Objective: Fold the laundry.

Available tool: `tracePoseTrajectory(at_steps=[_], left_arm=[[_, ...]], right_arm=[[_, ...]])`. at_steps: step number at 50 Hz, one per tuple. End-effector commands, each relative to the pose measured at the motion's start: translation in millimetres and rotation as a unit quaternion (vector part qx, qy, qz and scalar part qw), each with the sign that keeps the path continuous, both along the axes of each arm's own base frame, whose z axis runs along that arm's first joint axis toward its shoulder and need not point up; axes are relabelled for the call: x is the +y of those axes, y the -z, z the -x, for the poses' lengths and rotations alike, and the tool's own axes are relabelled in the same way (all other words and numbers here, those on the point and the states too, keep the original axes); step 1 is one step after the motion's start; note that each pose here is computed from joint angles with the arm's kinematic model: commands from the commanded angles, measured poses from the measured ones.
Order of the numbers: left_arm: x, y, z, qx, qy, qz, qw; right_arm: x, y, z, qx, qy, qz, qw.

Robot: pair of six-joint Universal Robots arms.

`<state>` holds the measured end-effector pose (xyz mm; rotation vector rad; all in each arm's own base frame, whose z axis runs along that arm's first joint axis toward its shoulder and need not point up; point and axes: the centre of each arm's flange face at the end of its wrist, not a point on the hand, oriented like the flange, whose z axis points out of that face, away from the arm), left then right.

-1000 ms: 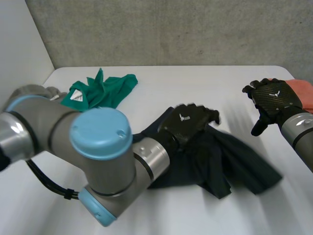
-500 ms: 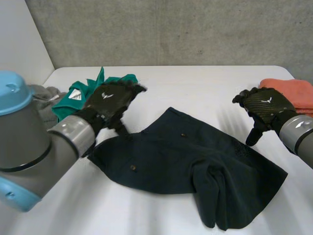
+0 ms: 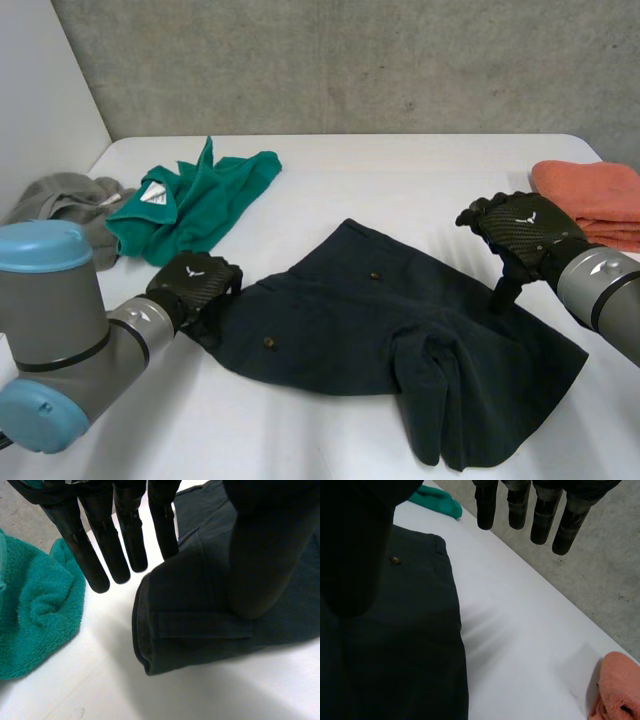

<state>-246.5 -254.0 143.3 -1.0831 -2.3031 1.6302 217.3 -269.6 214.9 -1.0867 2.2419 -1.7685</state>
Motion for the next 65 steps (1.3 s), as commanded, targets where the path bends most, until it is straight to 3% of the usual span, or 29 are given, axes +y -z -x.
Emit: tracePoseTrajectory(at_steps=[1,7,12,14,19,24,29,33,39,46,52,57,62,65], left_arm=[[-16.2,0.9,-2.3,-0.007,-0.036,0.037,0.999],[-50.0,-50.6,9.0,0.027,-0.060,0.172,0.983],[-72.7,-148.8,22.8,0.069,-0.079,0.353,0.930],[-63.5,-182.6,42.7,0.102,-0.060,0.398,0.910],[-27.7,-217.6,88.3,0.158,0.000,0.433,0.887],[7.6,-197.8,129.7,0.174,0.064,0.408,0.894],[64.6,-146.1,177.9,0.177,0.164,0.344,0.907],[98.2,-108.2,196.6,0.171,0.212,0.293,0.916],[135.0,-64.7,203.7,0.170,0.257,0.208,0.928],[132.0,-82.9,193.3,0.171,0.245,0.204,0.932],[84.0,-118.3,143.2,0.148,0.168,0.207,0.952],[70.1,-124.9,115.3,0.124,0.137,0.191,0.964],[25.2,-119.5,78.1,0.085,0.076,0.159,0.981],[9.1,-114.6,68.8,0.078,0.075,0.139,0.984]], right_arm=[[1.8,4.5,0.9,0.002,0.001,-0.006,1.000],[1.2,2.4,0.8,0.001,0.001,-0.003,1.000],[1.0,-1.9,-0.2,-0.001,0.000,0.005,1.000],[0.7,-3.7,0.3,-0.002,0.002,0.008,1.000],[-0.5,-7.8,4.1,-0.003,0.008,0.015,1.000],[2.1,-9.6,5.4,-0.004,0.009,0.018,1.000],[-1.6,-9.5,10.8,-0.005,0.019,0.022,1.000],[-12.4,-8.2,25.2,-0.005,0.045,0.026,0.999],[-27.3,-11.2,41.6,-0.007,0.074,0.043,0.996],[-37.0,-19.5,47.4,-0.010,0.078,0.059,0.995],[-44.0,-36.5,46.8,-0.012,0.082,0.077,0.994],[-26.3,-45.0,36.4,-0.014,0.067,0.006,0.998],[-0.8,-39.9,22.6,-0.023,0.050,-0.093,0.994],[2.1,-23.6,19.0,-0.017,0.050,-0.131,0.990]])
